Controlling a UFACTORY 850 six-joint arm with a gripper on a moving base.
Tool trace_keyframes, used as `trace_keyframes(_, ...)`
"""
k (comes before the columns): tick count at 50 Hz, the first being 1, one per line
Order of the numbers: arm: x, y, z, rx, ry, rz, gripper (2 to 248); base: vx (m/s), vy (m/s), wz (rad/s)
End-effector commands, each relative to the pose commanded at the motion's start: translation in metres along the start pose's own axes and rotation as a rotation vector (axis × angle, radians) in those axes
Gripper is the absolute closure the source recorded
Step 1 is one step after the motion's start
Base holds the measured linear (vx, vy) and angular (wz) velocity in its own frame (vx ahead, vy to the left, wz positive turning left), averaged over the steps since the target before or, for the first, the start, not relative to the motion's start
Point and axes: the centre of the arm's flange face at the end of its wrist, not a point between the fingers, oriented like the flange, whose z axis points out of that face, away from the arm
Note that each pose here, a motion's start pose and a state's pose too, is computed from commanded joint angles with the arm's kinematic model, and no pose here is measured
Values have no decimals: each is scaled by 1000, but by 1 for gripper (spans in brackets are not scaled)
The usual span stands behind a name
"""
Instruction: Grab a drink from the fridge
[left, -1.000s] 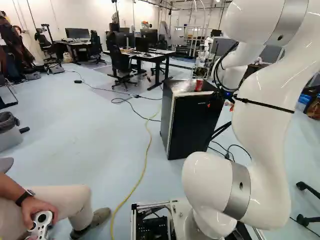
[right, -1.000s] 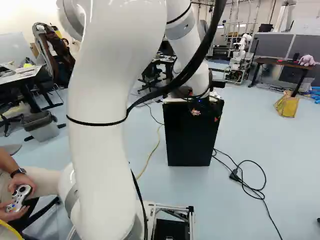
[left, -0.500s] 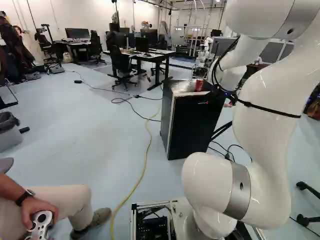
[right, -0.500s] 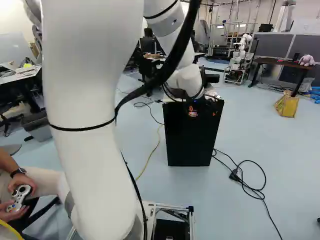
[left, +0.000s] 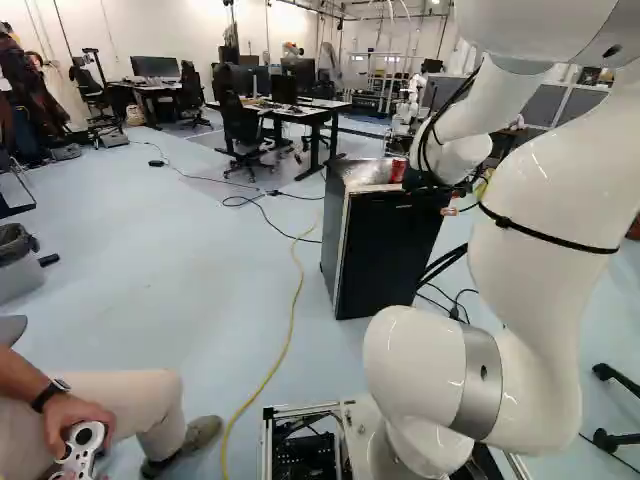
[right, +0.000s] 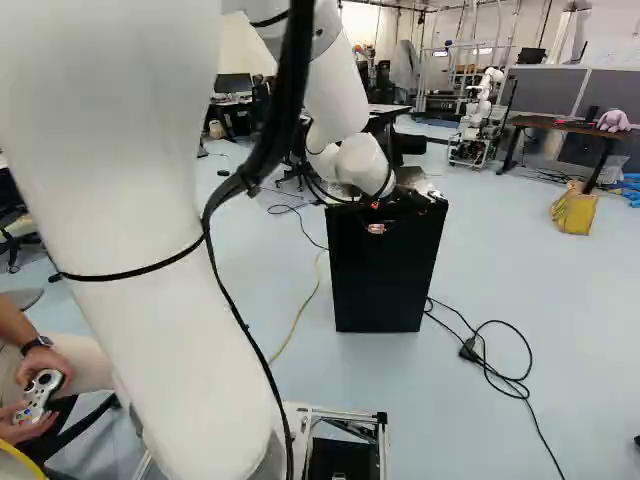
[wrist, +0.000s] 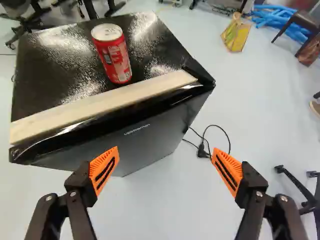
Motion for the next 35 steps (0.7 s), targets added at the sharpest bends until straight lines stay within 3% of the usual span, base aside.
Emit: trace_keyframes(35, -29, -27, -24, 44, 259, -18, 3, 0, 0, 0)
